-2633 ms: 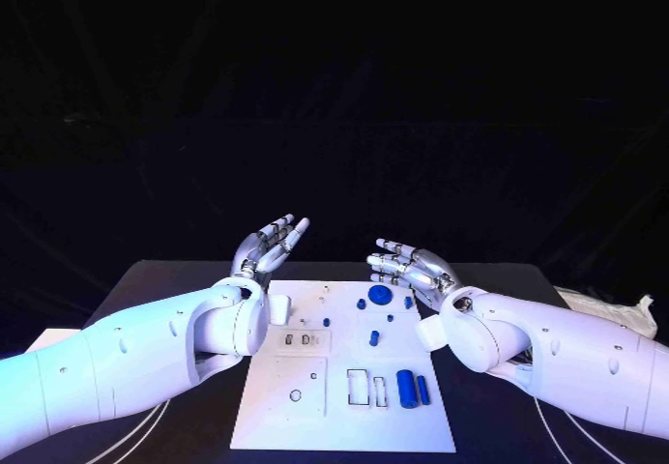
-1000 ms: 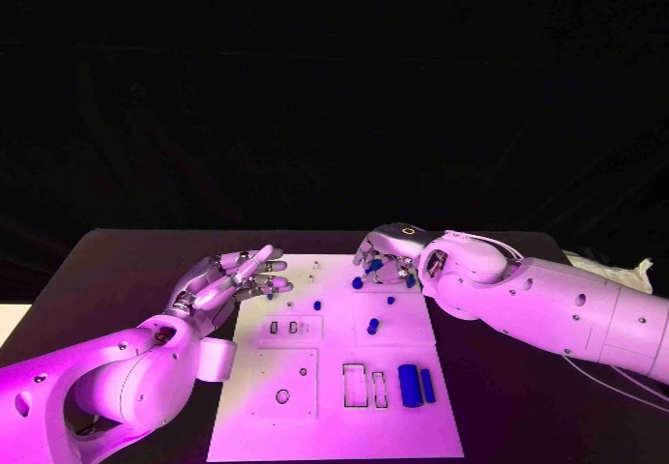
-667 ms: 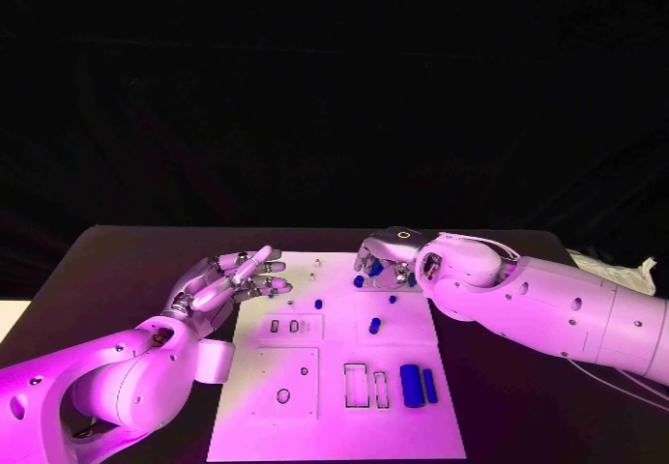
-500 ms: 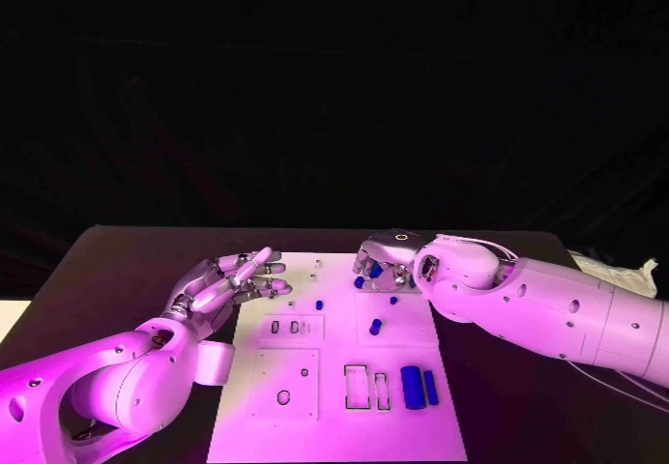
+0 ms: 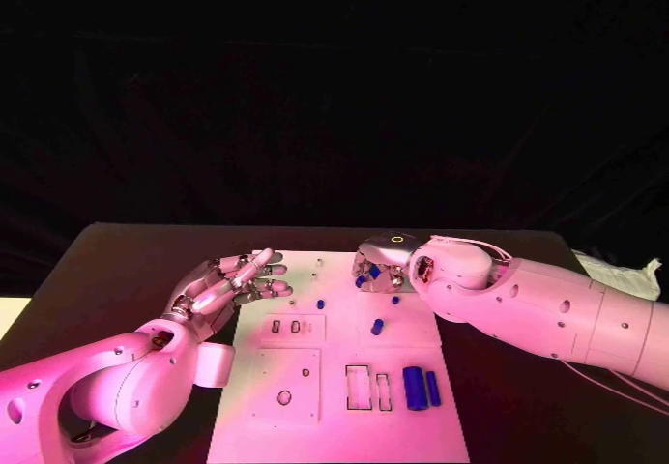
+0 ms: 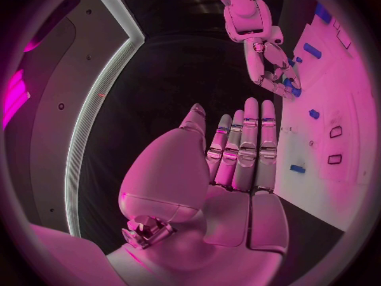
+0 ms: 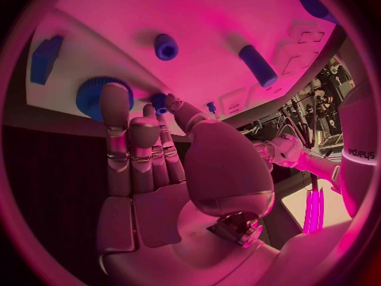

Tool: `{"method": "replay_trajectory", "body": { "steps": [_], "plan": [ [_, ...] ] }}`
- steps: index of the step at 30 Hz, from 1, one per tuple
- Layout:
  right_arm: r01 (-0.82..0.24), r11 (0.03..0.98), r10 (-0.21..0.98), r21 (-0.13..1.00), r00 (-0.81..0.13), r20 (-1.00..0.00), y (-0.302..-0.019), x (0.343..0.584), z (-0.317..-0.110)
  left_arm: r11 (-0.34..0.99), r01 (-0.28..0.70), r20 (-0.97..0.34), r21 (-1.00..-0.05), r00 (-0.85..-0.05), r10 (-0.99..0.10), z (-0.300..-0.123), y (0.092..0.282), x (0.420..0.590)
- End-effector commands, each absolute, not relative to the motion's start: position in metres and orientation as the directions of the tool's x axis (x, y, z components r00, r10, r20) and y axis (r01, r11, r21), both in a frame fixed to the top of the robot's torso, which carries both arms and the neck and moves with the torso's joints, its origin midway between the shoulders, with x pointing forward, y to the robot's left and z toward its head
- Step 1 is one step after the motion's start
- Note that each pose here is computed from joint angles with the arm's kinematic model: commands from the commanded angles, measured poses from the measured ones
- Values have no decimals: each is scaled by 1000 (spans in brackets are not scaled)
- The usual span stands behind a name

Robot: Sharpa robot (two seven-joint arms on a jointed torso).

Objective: Assemble the parts on the task board

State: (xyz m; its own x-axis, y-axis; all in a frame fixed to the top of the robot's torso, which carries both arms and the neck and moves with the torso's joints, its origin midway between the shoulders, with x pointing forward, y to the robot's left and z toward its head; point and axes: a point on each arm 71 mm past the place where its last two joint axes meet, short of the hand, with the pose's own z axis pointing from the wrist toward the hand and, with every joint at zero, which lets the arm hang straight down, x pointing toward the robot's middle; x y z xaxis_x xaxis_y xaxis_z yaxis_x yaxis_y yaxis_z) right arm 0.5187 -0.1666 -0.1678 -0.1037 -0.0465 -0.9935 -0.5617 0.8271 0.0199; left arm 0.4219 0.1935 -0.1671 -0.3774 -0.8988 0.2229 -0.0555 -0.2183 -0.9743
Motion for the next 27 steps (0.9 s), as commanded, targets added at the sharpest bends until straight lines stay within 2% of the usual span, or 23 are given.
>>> {"method": "replay_trajectory", "body": {
  "steps": [1,8,17,27],
  "plan": [
    [-559,829,-79,0,-118,-990,-167,520,-170,-230,-57,234,-971,-398,-887,-165,191,421],
    [-562,827,-70,2,-106,-992,-166,520,-169,-230,-59,235,-971,-399,-886,-165,191,421],
    [-586,810,56,18,46,-997,-162,516,-153,-230,-62,235,-971,-401,-885,-166,190,421],
    [-583,812,126,38,111,-986,-150,519,-145,-231,-65,237,-971,-405,-883,-166,189,421]
  ]
}}
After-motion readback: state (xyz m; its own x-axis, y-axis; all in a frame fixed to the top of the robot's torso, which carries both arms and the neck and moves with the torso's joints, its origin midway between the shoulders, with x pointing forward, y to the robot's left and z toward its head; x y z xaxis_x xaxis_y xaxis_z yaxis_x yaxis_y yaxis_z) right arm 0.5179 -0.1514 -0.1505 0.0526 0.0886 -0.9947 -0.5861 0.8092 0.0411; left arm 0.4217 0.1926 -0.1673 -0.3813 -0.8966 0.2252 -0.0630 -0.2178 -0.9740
